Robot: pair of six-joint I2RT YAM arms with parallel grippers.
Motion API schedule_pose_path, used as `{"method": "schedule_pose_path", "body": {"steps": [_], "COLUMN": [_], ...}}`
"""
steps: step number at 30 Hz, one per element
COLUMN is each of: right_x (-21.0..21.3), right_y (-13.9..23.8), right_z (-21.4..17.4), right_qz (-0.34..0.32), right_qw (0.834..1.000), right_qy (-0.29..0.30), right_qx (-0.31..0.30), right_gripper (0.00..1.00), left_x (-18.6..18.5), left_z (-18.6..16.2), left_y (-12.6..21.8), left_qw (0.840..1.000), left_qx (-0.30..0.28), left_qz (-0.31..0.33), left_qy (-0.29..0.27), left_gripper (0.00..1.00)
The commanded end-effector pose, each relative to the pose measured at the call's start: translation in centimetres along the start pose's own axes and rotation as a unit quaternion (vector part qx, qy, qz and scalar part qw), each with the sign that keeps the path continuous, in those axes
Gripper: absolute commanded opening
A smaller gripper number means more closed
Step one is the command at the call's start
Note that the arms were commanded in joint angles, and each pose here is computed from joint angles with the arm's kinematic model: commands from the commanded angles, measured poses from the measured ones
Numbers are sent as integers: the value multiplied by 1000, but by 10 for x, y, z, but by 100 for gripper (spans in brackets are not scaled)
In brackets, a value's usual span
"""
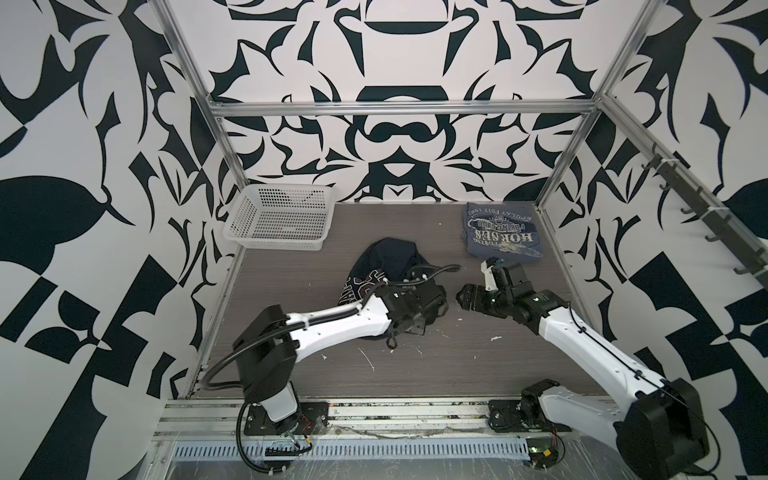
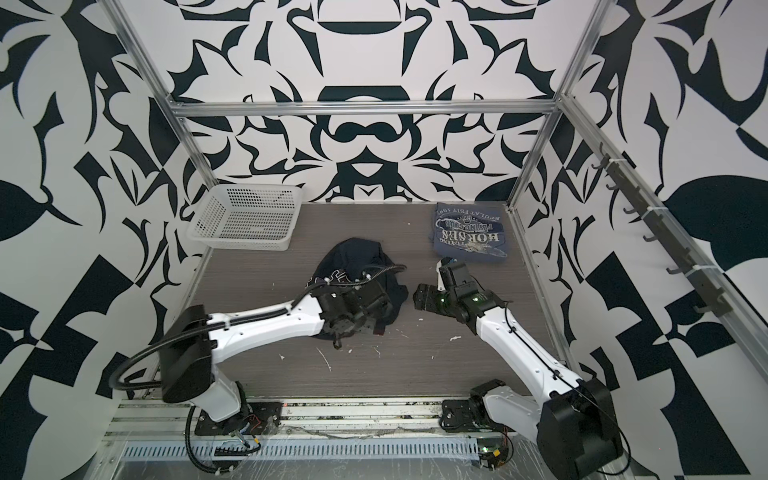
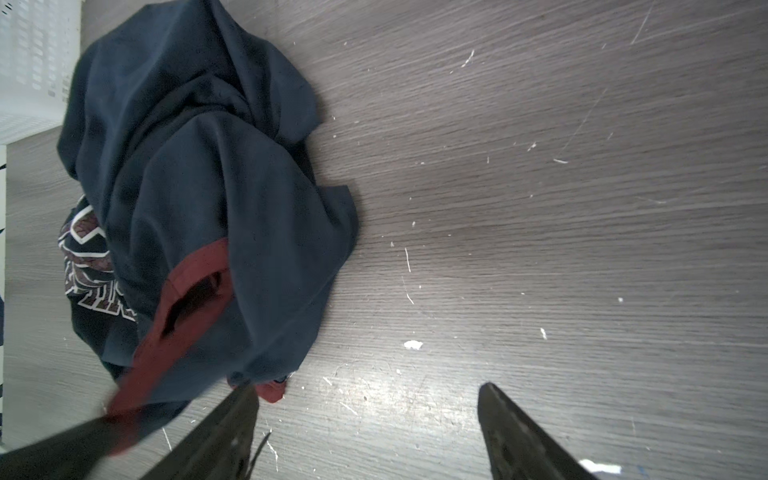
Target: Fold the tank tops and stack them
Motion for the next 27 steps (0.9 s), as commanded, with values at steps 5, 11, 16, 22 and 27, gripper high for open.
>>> {"method": "schedule_pose_path", "body": {"steps": [5,11,16,22,27], "right_x": [7,25,34,52,69], "right_y": [-6,-23,-49,-77,-93], "right_z": [4,4,9,33,55], "right_qz": [25,43,51,84,95], "right_qw": [1000,998,997,995,993], "right_qy": [8,37,41,41,53], "right_qx": [-2,17,35,41,35], "right_gripper": [86,86,86,83,79], "left_x": [57,149,182,198,202], "left_z": [80,102,81,64,62], "left_y": [143,165,148,132,130], "left_qw": [971,954,951,949,946], "left_qx": [-224,-226,-208,-192,-197], "left_qz": [-56,-32,29,59,82], "left_qy": [63,193,225,244,243], "left_gripper": [0,0,0,0,0]}}
Point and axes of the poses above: each gripper's point midway between its finger pads, its own y axis back along the fingers, its own x axis along the line the jaws close on, z = x × y, the point moved 10 cm from there along y, back along the fingers, and after that the axes turned 15 degrees about y, right-handed, at the moved point
